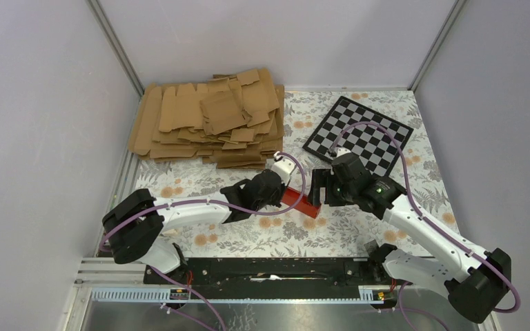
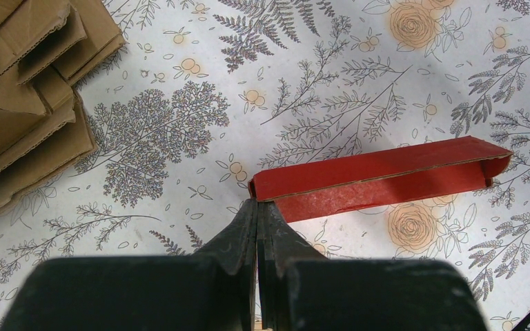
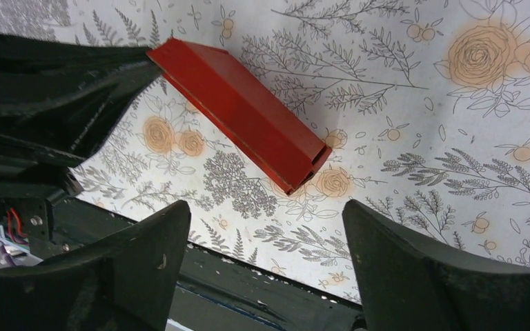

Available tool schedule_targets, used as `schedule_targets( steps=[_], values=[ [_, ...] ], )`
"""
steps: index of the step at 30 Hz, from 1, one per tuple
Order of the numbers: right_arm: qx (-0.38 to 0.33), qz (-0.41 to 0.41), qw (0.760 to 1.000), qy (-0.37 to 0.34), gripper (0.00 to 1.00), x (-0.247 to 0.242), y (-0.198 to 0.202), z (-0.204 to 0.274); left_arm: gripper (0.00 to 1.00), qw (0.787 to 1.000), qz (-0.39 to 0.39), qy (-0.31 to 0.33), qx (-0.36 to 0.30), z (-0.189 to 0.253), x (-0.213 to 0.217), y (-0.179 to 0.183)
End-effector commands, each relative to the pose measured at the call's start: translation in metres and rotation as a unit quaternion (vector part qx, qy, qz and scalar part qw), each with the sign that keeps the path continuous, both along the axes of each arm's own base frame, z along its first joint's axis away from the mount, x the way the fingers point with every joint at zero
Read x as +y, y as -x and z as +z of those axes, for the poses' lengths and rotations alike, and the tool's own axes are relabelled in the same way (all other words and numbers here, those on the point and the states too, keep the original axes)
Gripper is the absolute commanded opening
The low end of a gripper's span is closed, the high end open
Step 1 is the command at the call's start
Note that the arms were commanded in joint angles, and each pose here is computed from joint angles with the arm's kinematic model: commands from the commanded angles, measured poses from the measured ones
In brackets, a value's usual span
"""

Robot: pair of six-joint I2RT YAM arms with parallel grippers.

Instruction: Fold the paper box

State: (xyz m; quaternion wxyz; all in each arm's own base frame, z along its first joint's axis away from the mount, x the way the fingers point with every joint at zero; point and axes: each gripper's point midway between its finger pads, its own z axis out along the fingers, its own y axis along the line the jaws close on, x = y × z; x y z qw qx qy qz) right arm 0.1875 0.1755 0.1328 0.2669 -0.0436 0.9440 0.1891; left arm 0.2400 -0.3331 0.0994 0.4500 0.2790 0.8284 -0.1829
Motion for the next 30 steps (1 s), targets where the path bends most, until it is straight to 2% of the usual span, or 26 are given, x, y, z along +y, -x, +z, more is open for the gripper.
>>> schedule_targets(
  steps=[1,2,6,10,16,26,28,30],
  values=[
    [-0.024,-0.026,0.999,0.003,0.78,-0.001,-0.016,0.017,0.0,1.0,-0.007,0.004,-0.002,0.005,-0.008,0.001],
    [-0.021,-0.031,0.999,0.006,0.68,-0.001,-0.017,0.015,0.0,1.0,-0.007,0.003,-0.002,0.004,-0.008,0.001],
    [-0.018,-0.045,0.999,0.002,0.38,0.0,-0.02,0.006,0.0,1.0,-0.007,0.006,-0.002,0.005,-0.008,0.002],
    [-0.008,-0.048,0.999,-0.005,0.21,0.002,-0.018,-0.004,0.0,1.0,-0.008,0.006,-0.001,0.004,-0.008,0.002],
    [0.023,-0.042,0.999,-0.02,0.16,0.007,-0.006,-0.021,0.0,1.0,-0.008,0.006,0.002,0.0,-0.009,0.003],
    [0.049,-0.041,0.997,-0.038,0.15,0.008,0.01,-0.043,0.0,1.0,-0.01,0.005,0.003,-0.002,-0.011,0.004],
    [0.041,-0.035,0.998,-0.04,0.2,0.009,0.008,-0.037,0.0,1.0,-0.009,0.004,0.002,-0.002,-0.011,0.004],
    [0.023,-0.022,0.998,-0.044,0.38,0.011,0.004,-0.025,0.0,1.0,-0.008,0.003,0.002,-0.002,-0.01,0.004]
  ],
)
